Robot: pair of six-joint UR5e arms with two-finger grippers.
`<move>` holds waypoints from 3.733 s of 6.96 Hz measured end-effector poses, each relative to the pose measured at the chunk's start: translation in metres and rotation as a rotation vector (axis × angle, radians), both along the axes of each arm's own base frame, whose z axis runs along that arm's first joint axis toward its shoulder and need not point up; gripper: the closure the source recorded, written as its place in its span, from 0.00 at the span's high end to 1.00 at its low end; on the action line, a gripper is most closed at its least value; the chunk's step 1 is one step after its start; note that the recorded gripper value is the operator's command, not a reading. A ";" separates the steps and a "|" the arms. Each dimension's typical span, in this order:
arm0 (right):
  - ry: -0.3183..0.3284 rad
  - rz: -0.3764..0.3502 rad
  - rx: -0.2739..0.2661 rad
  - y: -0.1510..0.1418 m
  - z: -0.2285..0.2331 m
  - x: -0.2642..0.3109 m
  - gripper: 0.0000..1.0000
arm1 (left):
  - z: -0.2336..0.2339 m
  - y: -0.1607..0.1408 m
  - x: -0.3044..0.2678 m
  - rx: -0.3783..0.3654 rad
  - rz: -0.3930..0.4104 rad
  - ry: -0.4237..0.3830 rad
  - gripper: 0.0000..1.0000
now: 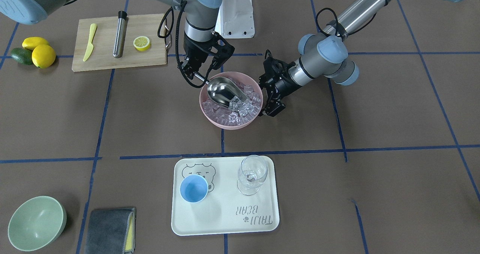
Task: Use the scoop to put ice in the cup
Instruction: 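Dig the scoop into the ice cubes and lift it out, then carry the filled scoop with the right gripper to the blue cup, then tilt the scoop over the blue cup to pour the ice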
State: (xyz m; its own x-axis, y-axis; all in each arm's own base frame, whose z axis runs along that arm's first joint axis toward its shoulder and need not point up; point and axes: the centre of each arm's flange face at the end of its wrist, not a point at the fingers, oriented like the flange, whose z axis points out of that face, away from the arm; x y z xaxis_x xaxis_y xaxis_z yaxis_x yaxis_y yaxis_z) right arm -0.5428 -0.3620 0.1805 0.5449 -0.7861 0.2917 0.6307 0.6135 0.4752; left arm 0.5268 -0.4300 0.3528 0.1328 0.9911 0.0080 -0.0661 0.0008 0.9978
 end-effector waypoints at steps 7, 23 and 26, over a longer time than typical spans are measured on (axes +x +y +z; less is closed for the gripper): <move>-0.164 0.209 -0.066 -0.003 -0.024 0.071 0.00 | 0.000 0.000 0.000 0.000 0.000 0.000 1.00; 0.311 0.019 -0.279 -0.245 -0.014 0.120 0.00 | -0.002 0.002 0.002 0.001 0.004 0.002 1.00; 0.332 -0.002 -0.289 -0.248 -0.020 0.116 0.00 | -0.002 0.002 0.003 0.002 0.005 0.003 1.00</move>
